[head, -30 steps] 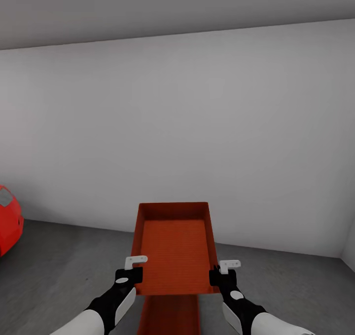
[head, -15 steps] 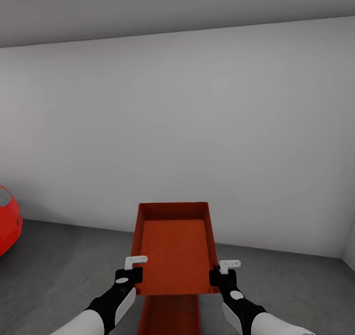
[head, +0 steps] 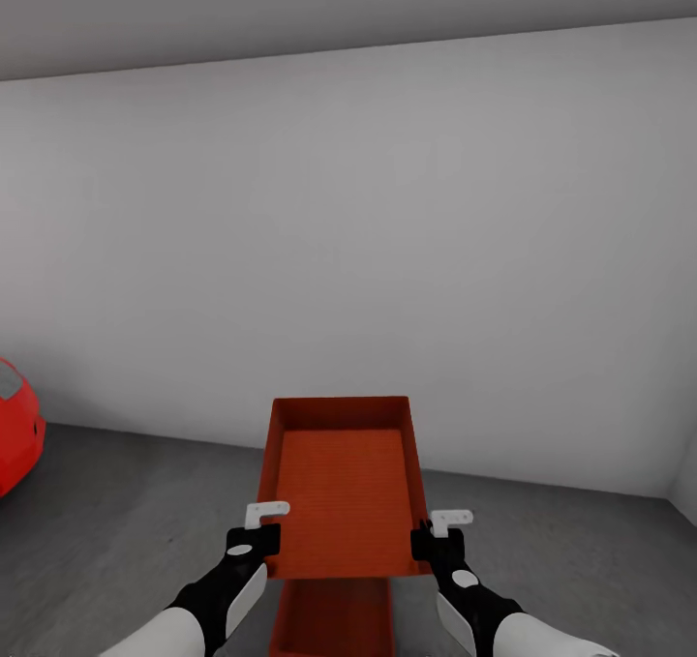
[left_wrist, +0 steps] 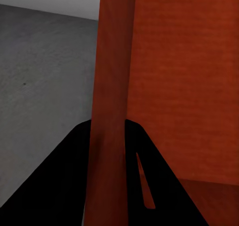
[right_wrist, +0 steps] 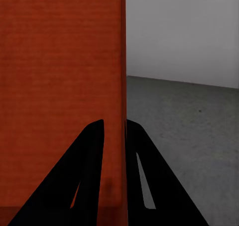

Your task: Move the two storage containers from the living room to the garage. In the garage, place one container on the floor and stack the other container on top of it (either order is fine).

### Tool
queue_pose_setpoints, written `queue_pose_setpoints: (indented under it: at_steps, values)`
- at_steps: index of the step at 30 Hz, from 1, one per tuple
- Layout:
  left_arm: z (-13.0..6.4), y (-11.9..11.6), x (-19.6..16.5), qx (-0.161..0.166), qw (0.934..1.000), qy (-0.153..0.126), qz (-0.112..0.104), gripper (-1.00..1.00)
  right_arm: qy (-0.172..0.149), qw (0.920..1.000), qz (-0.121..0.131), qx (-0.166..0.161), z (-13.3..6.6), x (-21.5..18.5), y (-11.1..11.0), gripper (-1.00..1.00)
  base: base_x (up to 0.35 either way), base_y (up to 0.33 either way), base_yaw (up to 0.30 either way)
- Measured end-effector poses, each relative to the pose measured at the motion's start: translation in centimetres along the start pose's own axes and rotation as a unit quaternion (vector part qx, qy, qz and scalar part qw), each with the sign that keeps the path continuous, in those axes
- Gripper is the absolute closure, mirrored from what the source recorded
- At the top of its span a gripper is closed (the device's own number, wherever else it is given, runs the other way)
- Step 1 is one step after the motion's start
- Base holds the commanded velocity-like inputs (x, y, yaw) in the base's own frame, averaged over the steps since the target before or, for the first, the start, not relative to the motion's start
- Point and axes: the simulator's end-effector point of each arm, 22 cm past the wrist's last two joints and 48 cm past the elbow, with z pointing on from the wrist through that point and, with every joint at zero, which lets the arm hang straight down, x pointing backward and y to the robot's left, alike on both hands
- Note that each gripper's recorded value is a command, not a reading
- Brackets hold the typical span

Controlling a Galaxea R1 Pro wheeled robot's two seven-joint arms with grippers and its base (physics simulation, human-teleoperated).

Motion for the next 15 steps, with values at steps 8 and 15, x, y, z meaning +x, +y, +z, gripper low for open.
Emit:
queue_pose_setpoints:
  at_steps: [8,15]
  values:
    - [0.3,0.0,0.7,0.0,1.0,0.006,0.001,1.0,0.006,1.0,0.0,0.0,0.2,0.7,0.0,1.0,0.0,0.0,0.0]
    - [0.5,0.0,1.2,-0.001,0.9999,0.012,0.001,1.0,0.012,0.9999,0.0,0.0,0.3,1.3,0.0,1.0,0.0,0.0,0.0]
